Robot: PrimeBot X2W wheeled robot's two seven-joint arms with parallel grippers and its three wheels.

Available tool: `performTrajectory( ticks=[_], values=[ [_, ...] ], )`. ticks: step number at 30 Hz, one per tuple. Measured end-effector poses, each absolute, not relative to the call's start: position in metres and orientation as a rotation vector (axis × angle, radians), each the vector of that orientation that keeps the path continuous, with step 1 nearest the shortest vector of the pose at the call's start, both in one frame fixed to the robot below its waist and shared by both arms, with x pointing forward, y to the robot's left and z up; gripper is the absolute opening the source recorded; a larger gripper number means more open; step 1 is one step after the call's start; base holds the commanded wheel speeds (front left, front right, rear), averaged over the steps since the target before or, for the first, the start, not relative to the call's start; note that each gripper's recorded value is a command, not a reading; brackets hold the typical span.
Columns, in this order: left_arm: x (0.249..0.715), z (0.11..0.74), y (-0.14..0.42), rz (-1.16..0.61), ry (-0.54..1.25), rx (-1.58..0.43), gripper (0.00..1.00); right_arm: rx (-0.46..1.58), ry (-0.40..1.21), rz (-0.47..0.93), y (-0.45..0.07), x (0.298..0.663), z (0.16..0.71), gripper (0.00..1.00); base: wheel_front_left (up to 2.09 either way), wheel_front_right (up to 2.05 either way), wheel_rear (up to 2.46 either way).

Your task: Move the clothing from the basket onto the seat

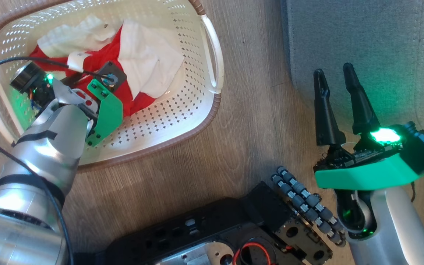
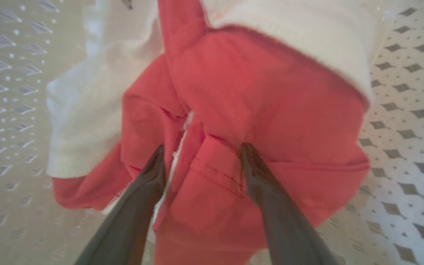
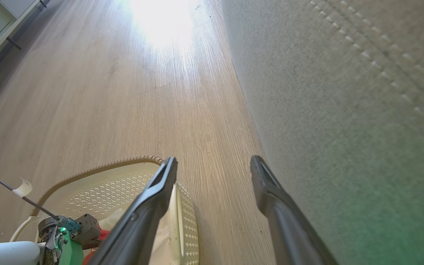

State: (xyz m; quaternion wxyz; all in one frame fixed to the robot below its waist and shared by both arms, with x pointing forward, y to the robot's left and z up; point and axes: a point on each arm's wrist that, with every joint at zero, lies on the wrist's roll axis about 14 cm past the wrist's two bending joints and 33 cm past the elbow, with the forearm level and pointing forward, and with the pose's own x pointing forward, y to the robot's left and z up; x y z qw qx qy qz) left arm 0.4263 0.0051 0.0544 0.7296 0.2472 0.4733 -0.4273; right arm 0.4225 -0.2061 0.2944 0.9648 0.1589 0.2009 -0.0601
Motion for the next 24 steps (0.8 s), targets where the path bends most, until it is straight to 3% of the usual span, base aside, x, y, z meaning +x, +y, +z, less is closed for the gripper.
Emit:
performTrajectory(
  ticks=[7, 8, 9, 24],
  values=[
    [0.415, 0.049, 0.011, -0.952, 1.127, 0.539, 0.98, 0.332, 0.405, -0.105, -0.2, 0.425, 0.294, 1.0, 0.0, 0.0, 0.0],
    [0.414, 0.049, 0.011, -0.953, 1.131, 0.536, 0.58, 0.335, 0.407, -0.101, -0.198, 0.425, 0.293, 1.0, 0.0, 0.0, 0.0],
    [0.414, 0.049, 0.008, -0.961, 1.119, 0.523, 0.0, 0.337, 0.409, -0.099, -0.197, 0.424, 0.293, 1.0, 0.0, 0.0, 0.0],
    [0.432, 0.07, 0.007, -0.952, 1.07, 0.512, 0.0, 0.332, 0.346, -0.085, -0.201, 0.44, 0.312, 1.0, 0.0, 0.0, 0.0]
  ],
)
